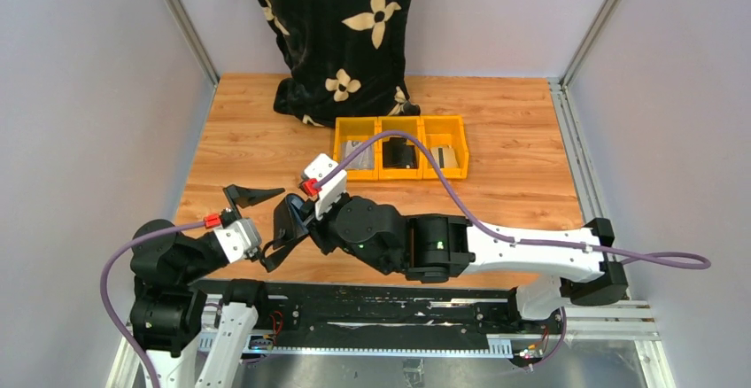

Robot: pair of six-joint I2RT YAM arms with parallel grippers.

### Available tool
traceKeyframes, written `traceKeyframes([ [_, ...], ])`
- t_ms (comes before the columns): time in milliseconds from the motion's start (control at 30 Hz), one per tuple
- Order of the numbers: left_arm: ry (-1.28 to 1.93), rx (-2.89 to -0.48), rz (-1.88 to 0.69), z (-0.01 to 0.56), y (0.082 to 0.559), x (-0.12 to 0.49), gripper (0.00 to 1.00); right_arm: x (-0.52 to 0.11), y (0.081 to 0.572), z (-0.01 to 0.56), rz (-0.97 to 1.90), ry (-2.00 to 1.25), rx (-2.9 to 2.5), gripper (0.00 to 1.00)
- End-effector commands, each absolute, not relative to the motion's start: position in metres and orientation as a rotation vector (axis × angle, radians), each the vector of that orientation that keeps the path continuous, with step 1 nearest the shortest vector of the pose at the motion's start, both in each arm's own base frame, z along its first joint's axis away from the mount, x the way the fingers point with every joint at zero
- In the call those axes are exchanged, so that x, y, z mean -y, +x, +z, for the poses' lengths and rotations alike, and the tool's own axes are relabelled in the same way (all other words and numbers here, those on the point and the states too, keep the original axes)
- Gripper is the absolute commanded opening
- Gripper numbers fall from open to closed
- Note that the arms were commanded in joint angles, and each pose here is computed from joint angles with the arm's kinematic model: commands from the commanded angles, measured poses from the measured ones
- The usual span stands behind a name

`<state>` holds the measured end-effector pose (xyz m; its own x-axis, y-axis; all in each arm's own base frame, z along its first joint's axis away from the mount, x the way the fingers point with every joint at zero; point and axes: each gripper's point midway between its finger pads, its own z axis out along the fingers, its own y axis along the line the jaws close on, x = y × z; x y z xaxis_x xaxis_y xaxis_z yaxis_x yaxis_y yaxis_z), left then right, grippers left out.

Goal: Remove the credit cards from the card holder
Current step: Remove the credit card from the card holder.

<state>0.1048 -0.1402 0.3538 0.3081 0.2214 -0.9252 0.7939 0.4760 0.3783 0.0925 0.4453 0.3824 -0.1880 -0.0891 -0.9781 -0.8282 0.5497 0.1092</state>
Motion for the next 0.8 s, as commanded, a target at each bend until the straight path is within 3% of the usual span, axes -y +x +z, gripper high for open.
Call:
traceKeyframes([
  [0, 0.97, -1.17, -0.366, 0.367, 0.121, 0.13, 1.0, -0.443, 0.095, 0.395, 0.735, -0.737, -1.656, 0.0],
  [200, 0.928, -1.211, -0.333, 0.362, 0.131, 0.123, 0.96, -0.442, 0.096, 0.395, 0.7, -0.759, -1.65, 0.0],
  [367, 0.81, -1.261, -0.307, 0.376, 0.139, 0.112, 0.86, -0.429, 0.102, 0.393, 0.657, -0.752, -1.648, 0.0],
  [767, 0.828, -1.253, -0.395, 0.389, 0.115, 0.121, 0.72, -0.391, 0.114, 0.382, 0.655, -0.725, -1.668, 0.0],
])
